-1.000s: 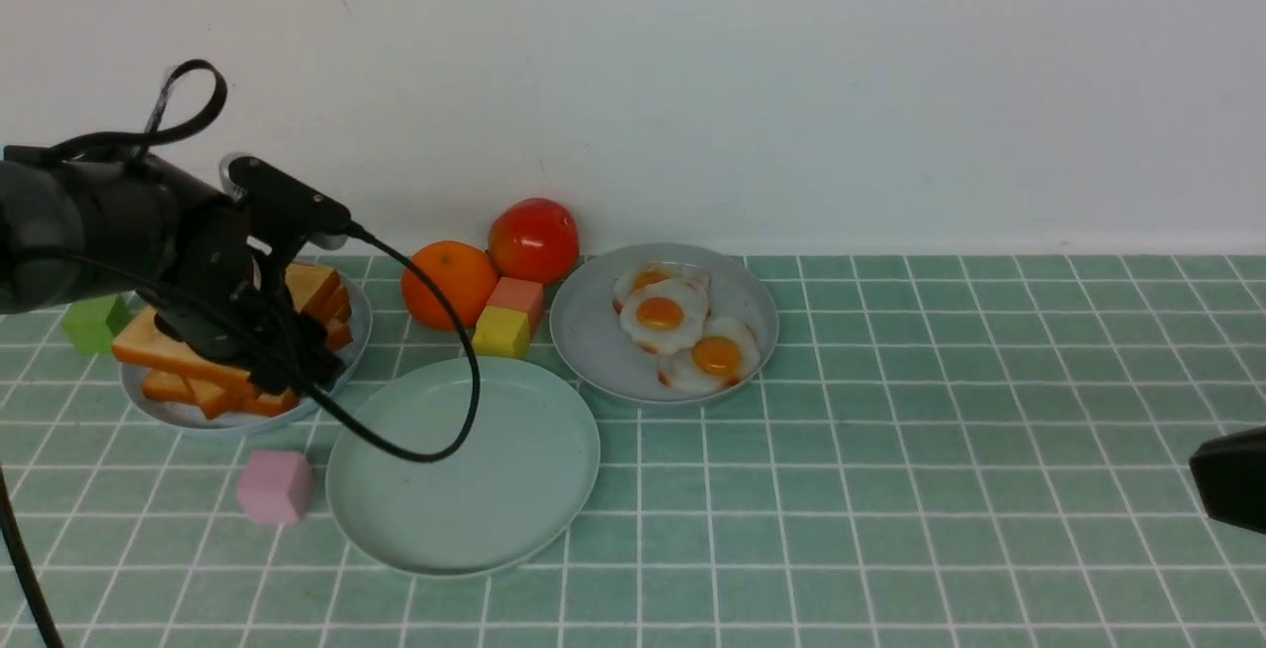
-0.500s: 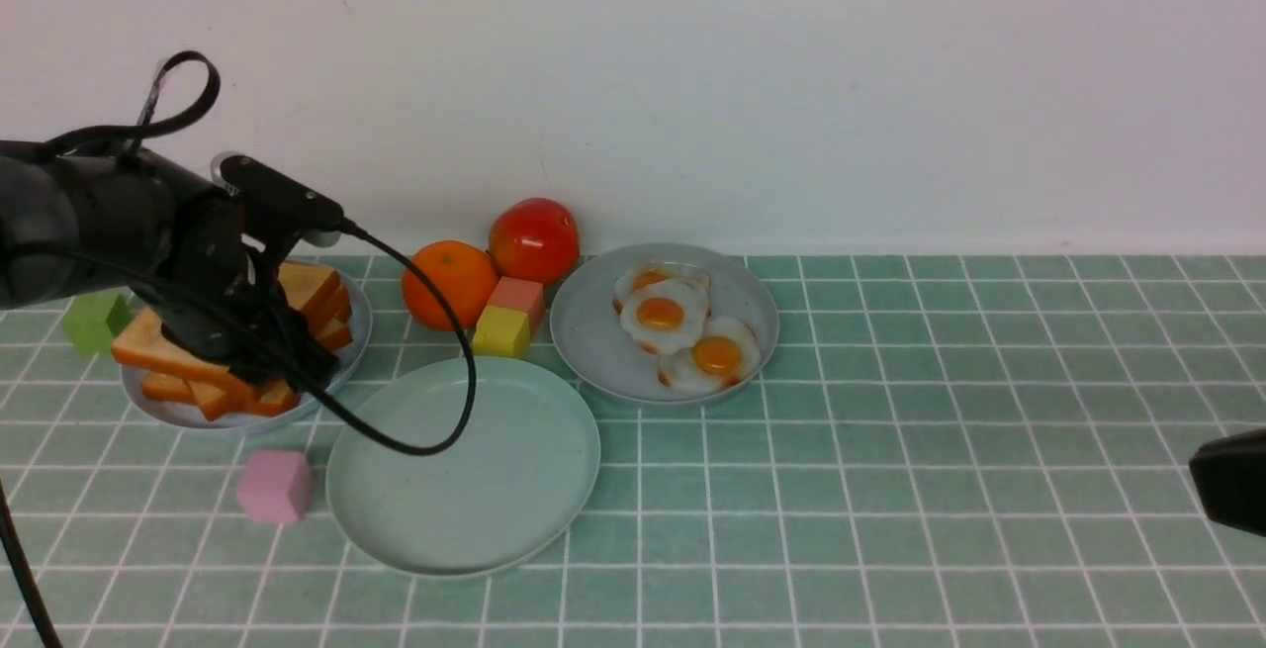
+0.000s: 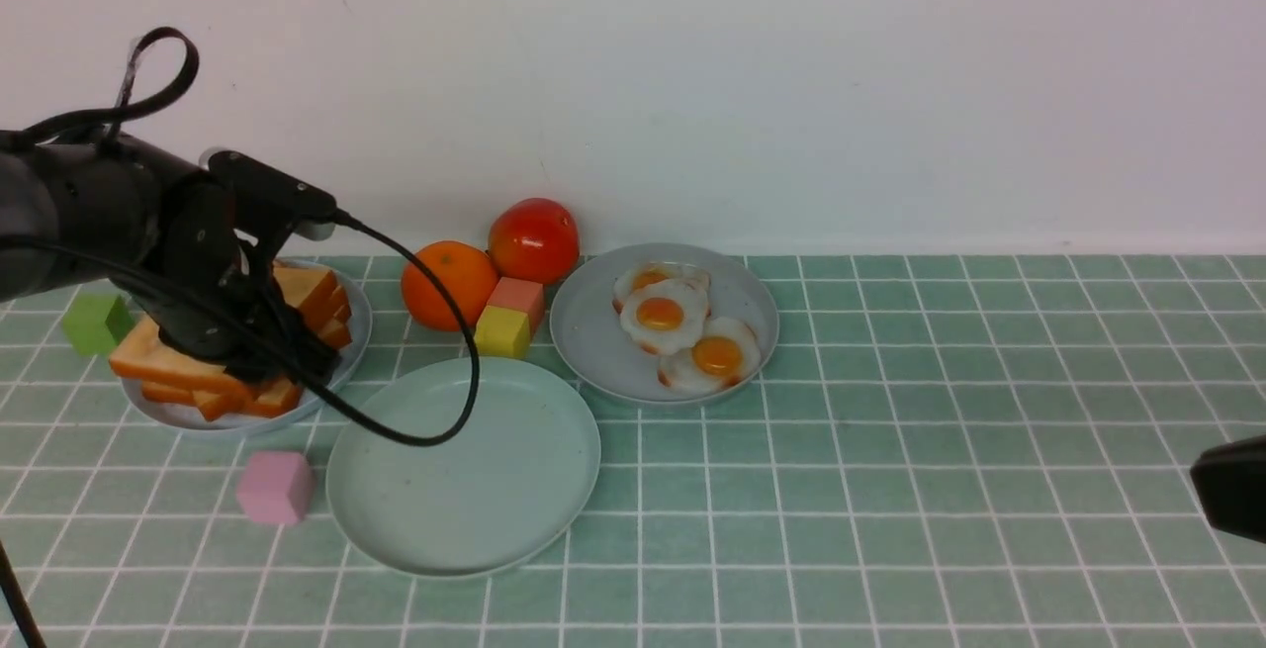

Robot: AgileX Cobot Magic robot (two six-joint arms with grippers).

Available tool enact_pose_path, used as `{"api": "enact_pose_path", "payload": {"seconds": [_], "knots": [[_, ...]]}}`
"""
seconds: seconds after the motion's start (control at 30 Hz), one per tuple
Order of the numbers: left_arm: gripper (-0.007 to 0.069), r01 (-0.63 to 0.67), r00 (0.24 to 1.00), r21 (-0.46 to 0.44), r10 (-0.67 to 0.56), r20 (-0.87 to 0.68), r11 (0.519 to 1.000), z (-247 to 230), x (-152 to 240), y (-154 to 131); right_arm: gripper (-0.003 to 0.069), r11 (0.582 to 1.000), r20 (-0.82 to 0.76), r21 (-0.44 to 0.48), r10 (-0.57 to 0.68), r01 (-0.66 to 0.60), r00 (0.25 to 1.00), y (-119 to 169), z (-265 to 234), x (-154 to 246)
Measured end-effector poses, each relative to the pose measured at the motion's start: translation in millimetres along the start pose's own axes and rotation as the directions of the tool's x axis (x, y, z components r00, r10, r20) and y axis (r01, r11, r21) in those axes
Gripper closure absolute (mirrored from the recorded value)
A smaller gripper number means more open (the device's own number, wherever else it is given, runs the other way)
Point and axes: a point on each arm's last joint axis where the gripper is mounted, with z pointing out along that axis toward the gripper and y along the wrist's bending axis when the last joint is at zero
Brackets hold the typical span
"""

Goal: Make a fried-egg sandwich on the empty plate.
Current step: Use the left arm to grab a slice of bread, then use the left arm to put a slice of bread into the empty plate in the middle

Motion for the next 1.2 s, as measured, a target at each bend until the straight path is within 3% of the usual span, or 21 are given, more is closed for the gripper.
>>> {"api": "enact_pose_path", "payload": {"seconds": [0.43,0.6,0.77,0.83,1.2], "knots": [[0.0428,0.058,0.993,-0.029,-0.055,0.108,0.998,-70.0,-8.9,12.1,0.0627,1.000,-0.004,-0.001,-0.012,0.012,1.000,0.1,0.0,0.3],[0.0430,0.035,0.991,0.056,-0.042,0.128,0.998,-115.6,-8.8,-35.6,0.0627,1.000,-0.004,-0.001,-0.023,0.023,1.000,0.1,0.0,0.3],[0.0431,-0.161,0.985,0.173,0.146,0.096,0.972,-114.3,4.8,-119.5,0.0624,1.000,-0.004,-0.001,-0.023,0.023,1.000,0.1,0.0,0.3],[0.0437,-0.206,0.978,0.178,0.197,0.067,0.962,-103.3,8.0,-138.5,0.0622,1.000,-0.004,-0.001,-0.023,0.023,1.000,0.1,0.0,0.3],[0.0441,-0.307,0.952,0.140,0.304,0.048,0.941,-60.3,9.5,-164.2,0.0603,1.000,-0.022,-0.005,-0.021,0.021,1.000,0.3,0.4,2.2]]}}
